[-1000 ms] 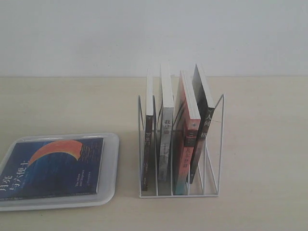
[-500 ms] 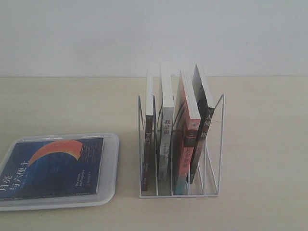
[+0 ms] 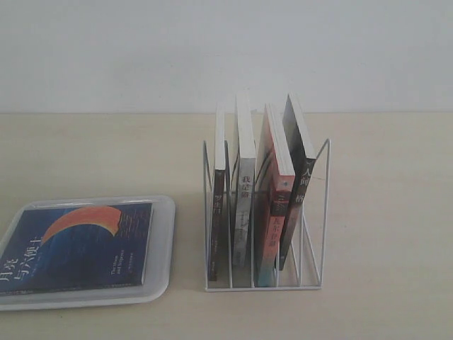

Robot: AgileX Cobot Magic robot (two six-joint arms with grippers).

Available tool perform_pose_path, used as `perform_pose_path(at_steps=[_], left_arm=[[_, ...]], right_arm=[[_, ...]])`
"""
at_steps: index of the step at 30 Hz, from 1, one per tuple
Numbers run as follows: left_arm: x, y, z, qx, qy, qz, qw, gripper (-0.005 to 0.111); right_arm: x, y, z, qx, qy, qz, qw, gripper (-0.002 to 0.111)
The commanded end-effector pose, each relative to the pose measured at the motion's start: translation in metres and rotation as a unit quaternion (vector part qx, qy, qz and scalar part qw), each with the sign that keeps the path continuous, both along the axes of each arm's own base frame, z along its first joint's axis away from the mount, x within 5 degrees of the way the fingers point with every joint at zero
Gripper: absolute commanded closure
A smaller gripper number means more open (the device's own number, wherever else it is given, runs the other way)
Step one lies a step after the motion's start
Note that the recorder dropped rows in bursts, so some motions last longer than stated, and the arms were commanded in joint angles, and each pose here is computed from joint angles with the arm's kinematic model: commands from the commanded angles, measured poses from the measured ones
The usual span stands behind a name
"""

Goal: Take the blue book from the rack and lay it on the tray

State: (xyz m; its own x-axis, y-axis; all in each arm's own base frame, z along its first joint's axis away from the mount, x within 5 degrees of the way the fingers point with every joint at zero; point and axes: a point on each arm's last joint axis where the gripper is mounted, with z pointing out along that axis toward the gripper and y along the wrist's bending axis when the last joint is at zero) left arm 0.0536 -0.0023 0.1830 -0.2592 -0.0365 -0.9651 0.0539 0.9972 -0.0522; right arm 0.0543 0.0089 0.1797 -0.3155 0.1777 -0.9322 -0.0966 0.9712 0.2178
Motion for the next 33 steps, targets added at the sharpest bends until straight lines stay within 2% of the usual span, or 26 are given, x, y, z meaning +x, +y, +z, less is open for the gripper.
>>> perform_pose_path(at_steps=[1, 5, 9, 12, 33], left_arm=[[0.0000, 0.0000, -0.0004, 0.000, -0.004, 0.000, 1.000, 0.102], [0.0000, 0.0000, -0.0004, 0.000, -0.004, 0.000, 1.000, 0.102], [0.0000, 0.0000, -0.0004, 0.000, -0.004, 0.000, 1.000, 0.102], [0.0000, 0.0000, -0.0004, 0.000, -0.004, 0.000, 1.000, 0.102], [0.0000, 0.0000, -0.0004, 0.000, -0.004, 0.000, 1.000, 0.102]], right_arm=[[-0.0017, -0.0011, 0.0013, -0.032, -0.017, 0.004, 0.999, 0.108], [-0.0020, -0.0013, -0.0001, -0.033, -0.009, 0.003, 0.999, 0.108], [-0.0015, -0.0069, 0.0001, -0.033, -0.008, -0.051, 0.998, 0.108], [-0.0014, -0.0085, 0.0003, -0.033, -0.009, -0.065, 0.997, 0.108], [-0.0013, -0.0086, 0.0005, -0.045, -0.011, -0.062, 0.997, 0.108]])
